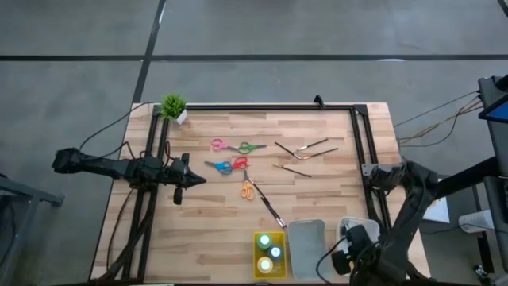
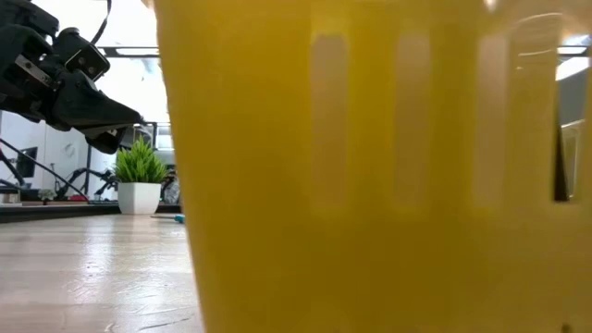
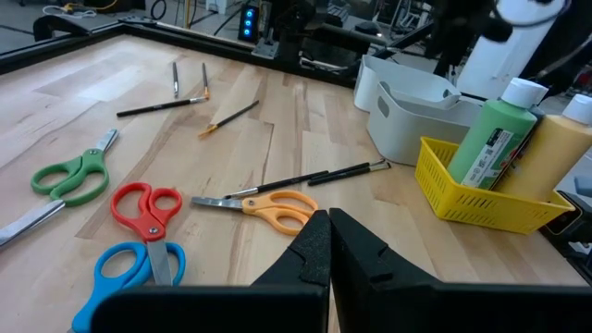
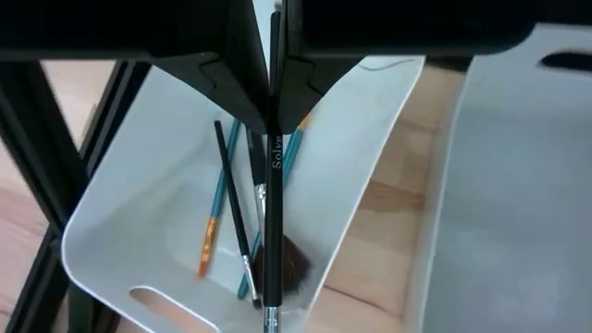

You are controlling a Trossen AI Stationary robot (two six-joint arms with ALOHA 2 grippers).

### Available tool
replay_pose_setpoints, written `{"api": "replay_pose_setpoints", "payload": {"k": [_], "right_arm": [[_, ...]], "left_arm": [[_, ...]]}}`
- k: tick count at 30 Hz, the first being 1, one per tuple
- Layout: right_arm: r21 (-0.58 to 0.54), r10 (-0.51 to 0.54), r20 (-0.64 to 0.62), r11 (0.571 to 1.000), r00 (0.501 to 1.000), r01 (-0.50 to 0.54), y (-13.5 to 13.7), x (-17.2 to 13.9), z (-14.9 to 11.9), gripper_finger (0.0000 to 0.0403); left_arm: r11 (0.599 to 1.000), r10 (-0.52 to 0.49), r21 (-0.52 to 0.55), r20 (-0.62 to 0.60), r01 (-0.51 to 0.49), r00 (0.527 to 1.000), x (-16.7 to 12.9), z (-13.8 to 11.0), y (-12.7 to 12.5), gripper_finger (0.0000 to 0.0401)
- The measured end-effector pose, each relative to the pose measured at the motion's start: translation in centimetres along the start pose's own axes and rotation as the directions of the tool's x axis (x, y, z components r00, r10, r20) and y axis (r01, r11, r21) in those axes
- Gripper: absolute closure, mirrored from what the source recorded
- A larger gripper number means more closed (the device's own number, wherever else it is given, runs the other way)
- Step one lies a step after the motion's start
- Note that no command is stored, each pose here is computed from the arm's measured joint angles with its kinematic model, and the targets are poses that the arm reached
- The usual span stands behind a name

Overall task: Pick & Place Paint Supplies
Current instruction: Put the silver brush into the white bin

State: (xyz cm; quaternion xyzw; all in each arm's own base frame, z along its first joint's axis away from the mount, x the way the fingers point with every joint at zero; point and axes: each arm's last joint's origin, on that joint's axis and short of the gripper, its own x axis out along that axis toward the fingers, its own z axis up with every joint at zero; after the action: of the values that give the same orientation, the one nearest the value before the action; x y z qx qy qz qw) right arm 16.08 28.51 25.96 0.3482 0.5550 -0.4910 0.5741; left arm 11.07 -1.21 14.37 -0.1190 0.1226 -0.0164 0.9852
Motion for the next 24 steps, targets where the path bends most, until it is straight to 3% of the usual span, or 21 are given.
{"api": "replay_pose_setpoints", "payload": {"k": [11,24], "right_arm": [[-0.023,-0.106,0.078,0.994,0.991,0.108,0.9,3.6,-3.1,0.0388],[0.003,-0.158,0.142,0.987,0.977,0.159,1.5,6.2,-4.2,0.0388]], "left_arm": [[1.000,0.000,0.000,0.000,0.000,1.000,0.0,0.0,0.0,0.0401],[1.000,0.000,0.000,0.000,0.000,1.000,0.0,0.0,0.0,0.0401]]}}
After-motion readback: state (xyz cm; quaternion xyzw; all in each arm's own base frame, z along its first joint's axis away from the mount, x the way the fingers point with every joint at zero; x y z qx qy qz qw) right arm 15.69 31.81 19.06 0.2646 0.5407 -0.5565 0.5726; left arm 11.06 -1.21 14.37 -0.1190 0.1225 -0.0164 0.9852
